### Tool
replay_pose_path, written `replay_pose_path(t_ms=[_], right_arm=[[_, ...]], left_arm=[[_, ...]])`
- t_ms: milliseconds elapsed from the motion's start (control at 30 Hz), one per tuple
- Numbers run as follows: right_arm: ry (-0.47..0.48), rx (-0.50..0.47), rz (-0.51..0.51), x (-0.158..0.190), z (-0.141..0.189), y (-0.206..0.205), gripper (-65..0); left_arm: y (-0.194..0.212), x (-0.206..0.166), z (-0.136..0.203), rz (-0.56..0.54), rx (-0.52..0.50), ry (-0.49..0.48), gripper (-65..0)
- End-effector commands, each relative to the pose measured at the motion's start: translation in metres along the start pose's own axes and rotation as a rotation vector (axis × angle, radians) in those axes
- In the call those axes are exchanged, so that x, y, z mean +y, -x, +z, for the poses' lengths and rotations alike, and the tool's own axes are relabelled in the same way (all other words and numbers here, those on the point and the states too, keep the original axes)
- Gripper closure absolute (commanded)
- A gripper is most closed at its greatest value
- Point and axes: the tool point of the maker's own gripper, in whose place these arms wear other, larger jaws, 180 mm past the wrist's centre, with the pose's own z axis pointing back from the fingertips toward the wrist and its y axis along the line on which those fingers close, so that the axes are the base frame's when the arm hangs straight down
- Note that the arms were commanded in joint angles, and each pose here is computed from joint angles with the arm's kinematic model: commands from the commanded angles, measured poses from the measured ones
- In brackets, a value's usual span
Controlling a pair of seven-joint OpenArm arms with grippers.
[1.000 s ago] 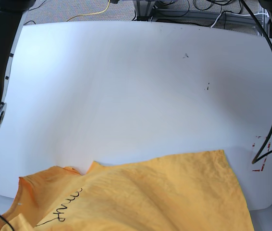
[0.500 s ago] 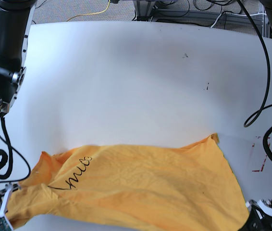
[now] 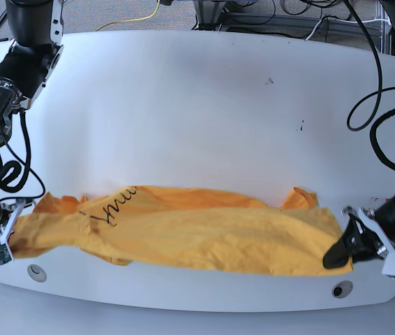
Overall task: Layout the t-shirt on the table in an organized manner, then fold the t-shirt properly
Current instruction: 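Lower the shirt and drag it flat across the table with both grippers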
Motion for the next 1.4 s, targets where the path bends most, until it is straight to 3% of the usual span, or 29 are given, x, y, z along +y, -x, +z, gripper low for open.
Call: replay_pose_path(t_ms=[0,200,500,933,1367], right_arm=[[0.021,-0.002,-0.009,-0.008,0.006,0.006,0.0],[-0.05,0.105,-0.021,0.014,0.008,0.046,0.0],[-0.151,0.218,-0.147,0.044,0.02,0.099,0.0],[-0.356,0.361,-0.245,0.119,0.054,0.17,0.0],[-0.457,0.568,-0.199,0.148,0.094,0.227,0.0]], left_arm=[[0.011,0.001,0.01,0.009,0.019,-0.013,0.0],[0.071,-0.009,0.029,0.088,0.12,-0.025,0.0],[0.14,-0.029,0.057,0.191,0.258,-0.032,0.0],[0.198,-0.049,0.104,0.307,0.38,-0.083,0.0],[0.253,-0.077,0.152,0.418,0.547,-0.109,0.0]])
